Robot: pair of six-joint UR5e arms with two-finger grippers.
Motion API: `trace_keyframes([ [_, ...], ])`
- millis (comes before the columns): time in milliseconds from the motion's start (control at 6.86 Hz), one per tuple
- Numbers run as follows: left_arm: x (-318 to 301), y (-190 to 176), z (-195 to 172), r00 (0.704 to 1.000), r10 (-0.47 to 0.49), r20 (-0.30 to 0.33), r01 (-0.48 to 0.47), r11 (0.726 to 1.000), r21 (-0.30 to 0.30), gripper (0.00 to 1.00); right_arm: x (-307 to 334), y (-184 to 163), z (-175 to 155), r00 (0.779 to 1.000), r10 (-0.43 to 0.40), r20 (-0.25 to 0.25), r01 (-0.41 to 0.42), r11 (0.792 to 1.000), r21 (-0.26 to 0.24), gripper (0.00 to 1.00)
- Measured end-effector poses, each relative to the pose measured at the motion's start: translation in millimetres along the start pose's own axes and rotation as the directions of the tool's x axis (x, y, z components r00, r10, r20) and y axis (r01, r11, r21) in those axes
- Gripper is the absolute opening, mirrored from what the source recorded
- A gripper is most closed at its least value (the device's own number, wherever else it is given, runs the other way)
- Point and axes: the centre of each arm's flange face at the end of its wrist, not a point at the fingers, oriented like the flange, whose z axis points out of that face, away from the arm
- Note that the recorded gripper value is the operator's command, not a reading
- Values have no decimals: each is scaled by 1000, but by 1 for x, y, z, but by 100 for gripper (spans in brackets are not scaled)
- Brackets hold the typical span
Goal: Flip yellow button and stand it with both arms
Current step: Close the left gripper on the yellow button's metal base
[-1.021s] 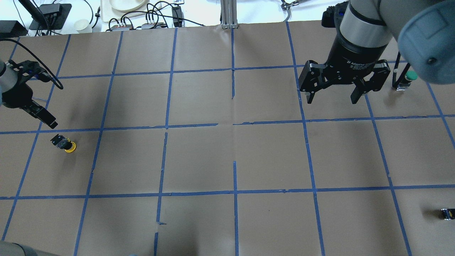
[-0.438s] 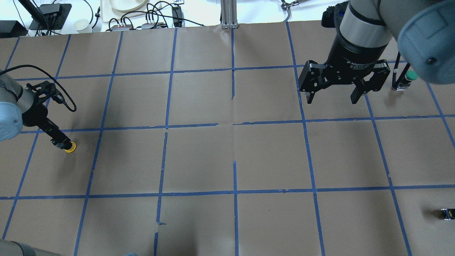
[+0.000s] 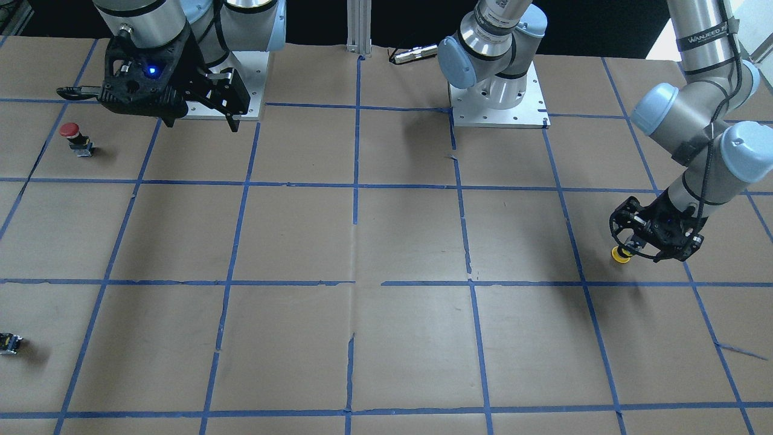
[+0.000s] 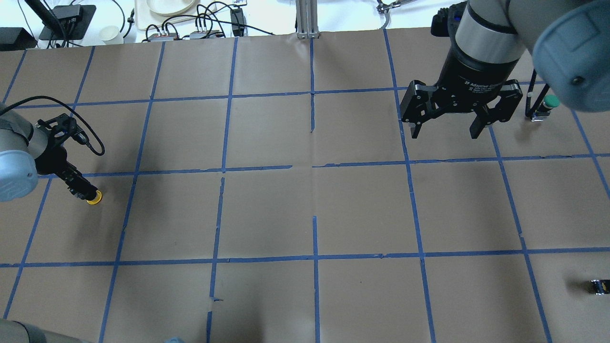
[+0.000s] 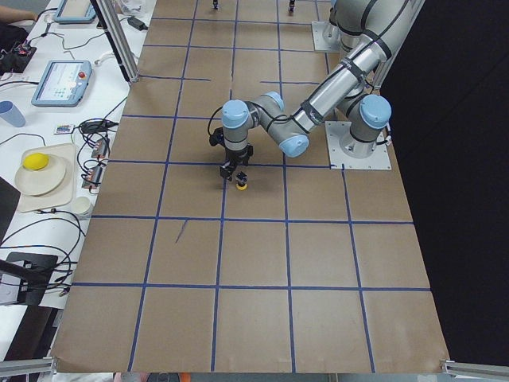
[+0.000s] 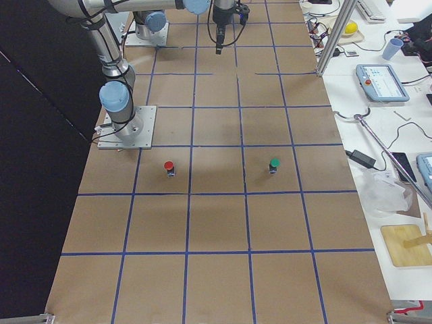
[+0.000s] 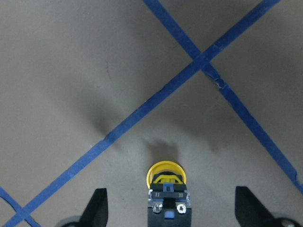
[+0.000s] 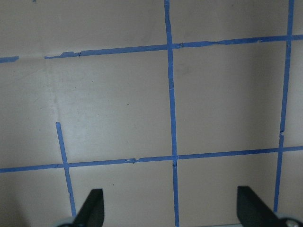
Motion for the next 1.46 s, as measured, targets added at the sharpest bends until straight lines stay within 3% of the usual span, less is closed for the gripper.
trace_keyframes([
  [583, -13, 25, 8, 1000, 17, -24, -16, 999, 45, 93, 1, -1, -1, 1000, 2, -1, -2, 1000, 1, 100],
  [729, -12, 26, 10, 999, 18, -30, -17, 998, 54, 77, 1, -1, 0, 1000, 2, -1, -2, 1000, 0, 100],
  [875, -11, 27, 12, 999, 18, -36, -16, 998, 56, 46, 1, -1, 0, 1000, 2, -1, -2, 1000, 0, 100],
  [1021, -10, 27, 13, 999, 13, -39, -11, 998, 54, 21, 1, 0, 0, 1000, 2, -1, -2, 1000, 0, 100],
  [1167, -10, 28, 13, 999, 9, -38, -7, 999, 49, 13, 2, 0, -1, 1000, 2, -1, -2, 1000, 1, 100],
  [1458, -9, 27, 8, 1000, 6, -30, -5, 999, 46, 13, 2, 0, -1, 1000, 2, -1, -2, 1000, 0, 100],
])
